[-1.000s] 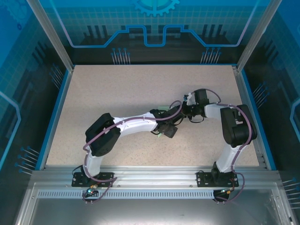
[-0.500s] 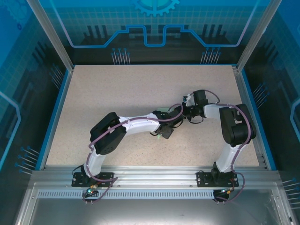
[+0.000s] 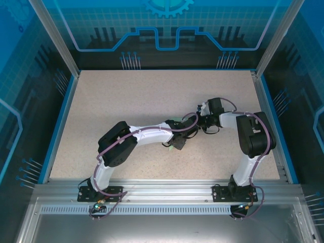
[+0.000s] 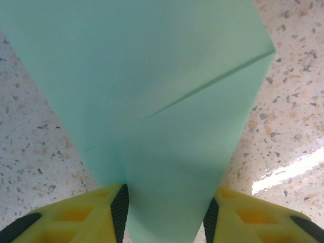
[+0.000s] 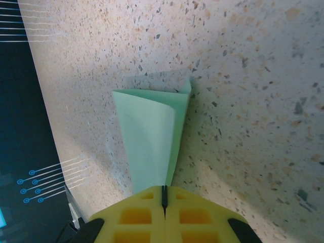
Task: Fold a paper plane with a square sheet of paper (fold left side to right side)
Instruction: Fold the wing for the fifth time at the center of the table.
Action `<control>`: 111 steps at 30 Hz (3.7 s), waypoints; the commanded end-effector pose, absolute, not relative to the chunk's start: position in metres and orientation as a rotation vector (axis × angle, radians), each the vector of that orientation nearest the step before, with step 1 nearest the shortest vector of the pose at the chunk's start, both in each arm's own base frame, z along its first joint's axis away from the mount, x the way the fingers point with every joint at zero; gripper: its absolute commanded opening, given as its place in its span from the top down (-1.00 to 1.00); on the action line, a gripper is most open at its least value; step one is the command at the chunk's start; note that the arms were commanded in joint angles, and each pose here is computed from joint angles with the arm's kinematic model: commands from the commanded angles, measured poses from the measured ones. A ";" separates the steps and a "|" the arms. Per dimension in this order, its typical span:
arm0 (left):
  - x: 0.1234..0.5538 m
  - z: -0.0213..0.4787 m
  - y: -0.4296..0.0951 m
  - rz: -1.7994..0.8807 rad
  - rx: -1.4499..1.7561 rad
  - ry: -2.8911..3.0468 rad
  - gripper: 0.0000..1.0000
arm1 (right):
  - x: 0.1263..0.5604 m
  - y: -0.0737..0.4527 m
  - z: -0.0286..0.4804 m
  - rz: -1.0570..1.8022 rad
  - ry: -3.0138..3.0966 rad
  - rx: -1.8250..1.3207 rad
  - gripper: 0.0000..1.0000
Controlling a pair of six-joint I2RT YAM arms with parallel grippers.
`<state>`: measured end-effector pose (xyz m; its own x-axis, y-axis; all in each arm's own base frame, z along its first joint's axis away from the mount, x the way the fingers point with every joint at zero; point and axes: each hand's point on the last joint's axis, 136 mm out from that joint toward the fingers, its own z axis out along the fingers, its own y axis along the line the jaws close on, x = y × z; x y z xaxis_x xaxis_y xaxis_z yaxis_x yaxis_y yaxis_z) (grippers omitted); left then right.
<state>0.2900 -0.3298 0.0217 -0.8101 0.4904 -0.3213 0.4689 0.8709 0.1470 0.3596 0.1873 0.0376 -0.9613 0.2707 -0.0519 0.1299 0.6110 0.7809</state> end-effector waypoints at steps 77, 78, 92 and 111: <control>0.319 0.040 -0.313 -1.205 -0.044 2.694 0.89 | 0.356 0.236 0.023 1.100 2.758 0.084 0.08; 0.319 0.040 -0.314 -1.208 -0.042 2.696 0.90 | 0.357 0.236 0.021 1.094 2.766 0.091 0.08; 0.320 0.039 -0.314 -1.212 -0.043 2.699 0.53 | 0.350 0.235 -0.001 1.035 2.860 0.150 0.12; 0.351 0.090 -0.279 -1.192 -0.071 2.604 0.00 | 0.349 0.236 -0.002 1.042 2.860 0.141 0.12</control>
<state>0.3481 -0.2843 0.0921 -0.9507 -0.1858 -0.2481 0.0692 0.6529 -0.7542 0.3629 0.2325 0.0237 -0.9839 0.1421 -0.1085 0.0303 0.7306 0.6822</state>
